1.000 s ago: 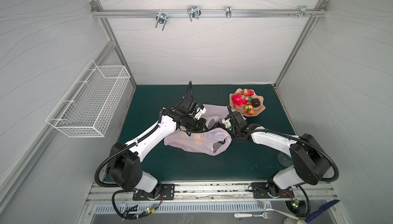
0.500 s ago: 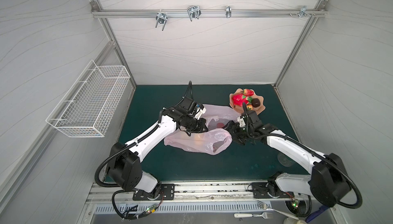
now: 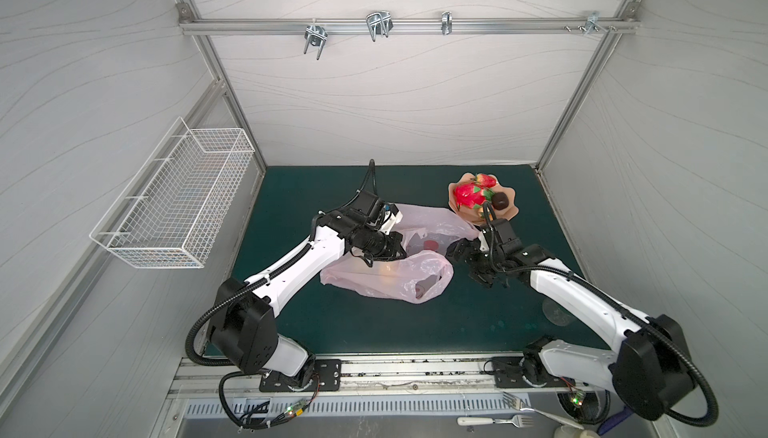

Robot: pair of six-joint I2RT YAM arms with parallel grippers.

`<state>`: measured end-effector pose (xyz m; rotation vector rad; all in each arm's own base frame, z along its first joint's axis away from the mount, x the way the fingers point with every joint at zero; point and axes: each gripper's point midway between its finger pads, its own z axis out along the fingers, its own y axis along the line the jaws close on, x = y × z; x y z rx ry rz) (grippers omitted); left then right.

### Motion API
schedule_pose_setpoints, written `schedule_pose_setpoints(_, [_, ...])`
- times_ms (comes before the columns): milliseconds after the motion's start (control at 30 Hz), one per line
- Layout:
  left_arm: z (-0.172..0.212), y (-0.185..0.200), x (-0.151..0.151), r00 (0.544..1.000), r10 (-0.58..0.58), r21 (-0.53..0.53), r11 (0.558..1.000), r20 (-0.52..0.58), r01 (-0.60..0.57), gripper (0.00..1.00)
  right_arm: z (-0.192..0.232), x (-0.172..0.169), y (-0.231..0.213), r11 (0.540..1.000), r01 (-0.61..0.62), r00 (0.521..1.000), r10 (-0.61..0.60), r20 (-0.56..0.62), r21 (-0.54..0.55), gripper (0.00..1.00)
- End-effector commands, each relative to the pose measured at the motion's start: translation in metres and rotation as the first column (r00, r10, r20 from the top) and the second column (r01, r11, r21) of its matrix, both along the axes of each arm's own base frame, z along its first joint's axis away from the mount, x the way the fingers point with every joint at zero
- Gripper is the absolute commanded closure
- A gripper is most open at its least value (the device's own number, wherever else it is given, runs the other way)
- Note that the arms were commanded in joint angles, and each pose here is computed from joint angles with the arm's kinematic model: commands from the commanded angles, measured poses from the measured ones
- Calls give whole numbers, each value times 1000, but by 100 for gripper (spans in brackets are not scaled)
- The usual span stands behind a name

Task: Place the fruits into the plastic bag
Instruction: 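Withdraw the right gripper from the bag toward the fruit bowl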

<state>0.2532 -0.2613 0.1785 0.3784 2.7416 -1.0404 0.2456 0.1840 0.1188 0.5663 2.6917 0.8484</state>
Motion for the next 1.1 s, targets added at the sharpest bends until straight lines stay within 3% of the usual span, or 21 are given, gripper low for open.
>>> schedule_pose_setpoints(0, [9,-2,2,999,-9,-27,1000,37,10,100,13,8,-13,999,17,999,-15,46,-46,1])
schedule_pose_setpoints(733, [10,-3,0,999,-8,-43,999,41,10,100,47,30,-50,991,33,992,-16,129,-129,1])
schedule_pose_setpoints(1067, [9,-3,-1,999,-14,-40,999,36,15,100,61,69,-85,960,32,982,22,187,-279,1])
